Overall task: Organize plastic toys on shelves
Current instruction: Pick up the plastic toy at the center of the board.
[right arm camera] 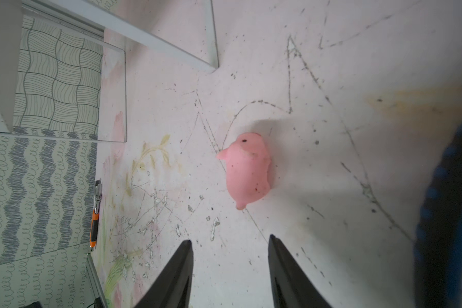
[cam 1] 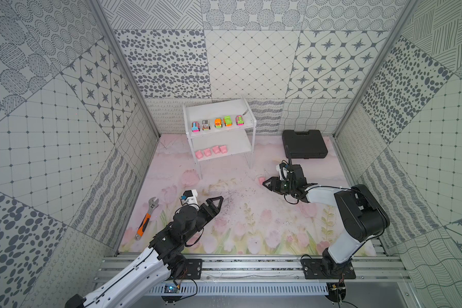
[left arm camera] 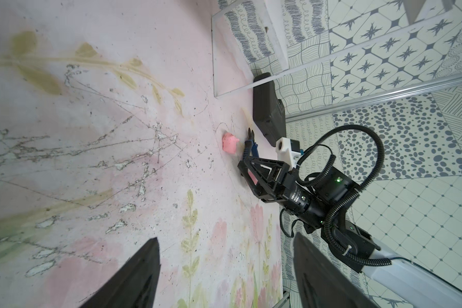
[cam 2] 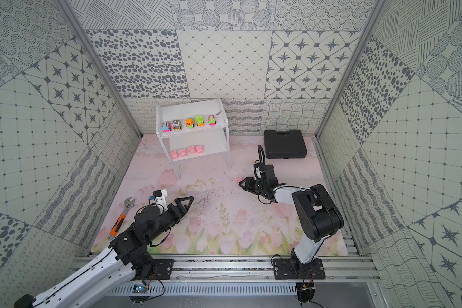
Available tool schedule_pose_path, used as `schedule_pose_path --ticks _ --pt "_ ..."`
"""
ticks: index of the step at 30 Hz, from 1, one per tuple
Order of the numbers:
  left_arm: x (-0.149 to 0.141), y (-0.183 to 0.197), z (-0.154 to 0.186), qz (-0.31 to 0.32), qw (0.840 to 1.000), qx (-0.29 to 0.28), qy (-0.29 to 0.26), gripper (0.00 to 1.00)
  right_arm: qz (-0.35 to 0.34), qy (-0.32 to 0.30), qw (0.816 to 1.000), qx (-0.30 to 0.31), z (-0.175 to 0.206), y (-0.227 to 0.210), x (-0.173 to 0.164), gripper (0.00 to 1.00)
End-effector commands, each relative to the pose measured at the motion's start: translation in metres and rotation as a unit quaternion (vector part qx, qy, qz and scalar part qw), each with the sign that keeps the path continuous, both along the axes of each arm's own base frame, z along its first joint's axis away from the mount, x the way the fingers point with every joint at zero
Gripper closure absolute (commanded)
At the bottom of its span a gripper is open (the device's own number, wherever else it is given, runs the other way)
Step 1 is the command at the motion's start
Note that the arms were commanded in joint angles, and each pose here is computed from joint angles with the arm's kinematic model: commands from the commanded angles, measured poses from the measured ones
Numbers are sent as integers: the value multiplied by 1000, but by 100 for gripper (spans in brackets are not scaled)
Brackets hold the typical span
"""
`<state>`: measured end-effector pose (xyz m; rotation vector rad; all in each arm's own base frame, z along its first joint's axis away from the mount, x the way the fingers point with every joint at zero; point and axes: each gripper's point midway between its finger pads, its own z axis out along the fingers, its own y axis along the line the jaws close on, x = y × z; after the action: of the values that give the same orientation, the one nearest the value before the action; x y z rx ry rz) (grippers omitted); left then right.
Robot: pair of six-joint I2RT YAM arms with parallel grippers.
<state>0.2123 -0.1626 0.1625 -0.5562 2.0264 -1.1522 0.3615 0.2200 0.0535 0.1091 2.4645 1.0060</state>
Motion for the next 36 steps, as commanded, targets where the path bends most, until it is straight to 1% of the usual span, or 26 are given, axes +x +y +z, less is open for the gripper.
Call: schedule_pose_path --ticks 1,4,10,16,23,27,31,36 --pt "-2 15 3 2 997 74 -27 18 2 -14 1000 -5 4 4 13 52" --pt "1 16 5 1 996 87 -34 17 5 -11 1000 -7 1 7 18 54" --pt "6 10 8 -8 995 95 -37 16 8 -5 1000 -13 -3 11 30 57" --pt "10 7 9 -11 995 92 -36 16 17 12 1000 -18 -12 16 36 61" --pt "11 7 9 -9 995 89 -34 16 21 22 999 -38 -18 13 36 67" --pt "12 6 9 -8 996 87 -35 16 27 24 999 -38 -20 14 36 75" --pt "13 4 12 -10 996 86 -37 16 32 19 999 -33 -17 15 35 86" --pt "15 0 19 -21 994 91 -50 16 38 -15 999 -26 0 14 34 93"
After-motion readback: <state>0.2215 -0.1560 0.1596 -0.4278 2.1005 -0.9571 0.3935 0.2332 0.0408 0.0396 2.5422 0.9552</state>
